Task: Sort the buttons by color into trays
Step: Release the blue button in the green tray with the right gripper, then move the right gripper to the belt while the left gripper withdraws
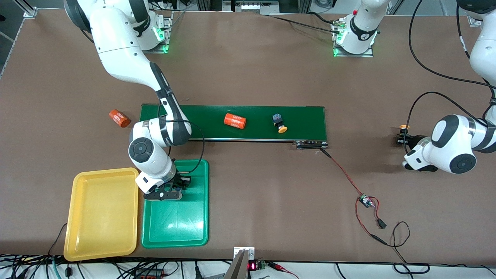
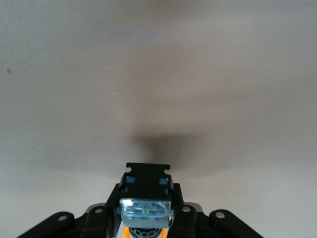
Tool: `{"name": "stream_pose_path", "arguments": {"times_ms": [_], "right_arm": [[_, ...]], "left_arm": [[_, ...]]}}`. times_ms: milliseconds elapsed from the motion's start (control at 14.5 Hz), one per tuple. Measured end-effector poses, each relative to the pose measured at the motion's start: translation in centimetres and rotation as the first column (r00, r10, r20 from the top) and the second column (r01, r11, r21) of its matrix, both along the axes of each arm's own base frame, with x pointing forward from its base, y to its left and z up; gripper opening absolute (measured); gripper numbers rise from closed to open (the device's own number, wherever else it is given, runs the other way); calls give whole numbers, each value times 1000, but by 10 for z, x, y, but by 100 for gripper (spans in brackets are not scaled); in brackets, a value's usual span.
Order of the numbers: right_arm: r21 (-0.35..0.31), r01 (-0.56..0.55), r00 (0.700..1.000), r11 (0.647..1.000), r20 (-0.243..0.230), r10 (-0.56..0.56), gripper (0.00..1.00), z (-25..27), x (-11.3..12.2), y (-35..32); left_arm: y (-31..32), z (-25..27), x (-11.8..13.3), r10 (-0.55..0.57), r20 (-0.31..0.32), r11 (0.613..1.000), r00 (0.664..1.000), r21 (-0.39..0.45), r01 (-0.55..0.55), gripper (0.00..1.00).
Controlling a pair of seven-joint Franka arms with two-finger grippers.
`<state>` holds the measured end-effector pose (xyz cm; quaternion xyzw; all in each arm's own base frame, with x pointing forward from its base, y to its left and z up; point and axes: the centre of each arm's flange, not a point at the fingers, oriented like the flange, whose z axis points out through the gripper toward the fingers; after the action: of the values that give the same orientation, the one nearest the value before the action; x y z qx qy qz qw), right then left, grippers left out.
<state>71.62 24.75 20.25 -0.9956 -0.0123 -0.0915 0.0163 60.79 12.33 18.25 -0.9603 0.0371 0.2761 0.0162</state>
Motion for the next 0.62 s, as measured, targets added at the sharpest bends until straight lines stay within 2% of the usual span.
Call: {"name": "stream_pose_path", "arguments": {"times_ms": [69, 206, 344, 413, 619], "right_arm": [[1, -1, 1000, 1000, 3, 1, 57, 2, 1, 0], [5, -2, 1000, 1000, 8, 2, 75, 11, 4, 2], [5, -2, 1000, 1000, -10, 2, 93, 27, 5, 2], [4, 0, 1000, 1000, -21, 0, 100, 38, 5, 1], [-3, 13, 998, 1000, -58, -13, 100, 74, 4, -8]], "left_arm": [[-17, 20, 6, -9, 2, 1000, 1000, -26, 9, 41], [-57, 61, 18, -16, 26, 995, 1000, -103, 19, 41], [-95, 90, 22, 6, 43, 990, 999, -138, 0, 41], [-115, 96, 22, 22, 40, 990, 999, -141, -16, 41], [-197, 99, 16, 71, 9, 992, 997, -102, -70, 41]]}}
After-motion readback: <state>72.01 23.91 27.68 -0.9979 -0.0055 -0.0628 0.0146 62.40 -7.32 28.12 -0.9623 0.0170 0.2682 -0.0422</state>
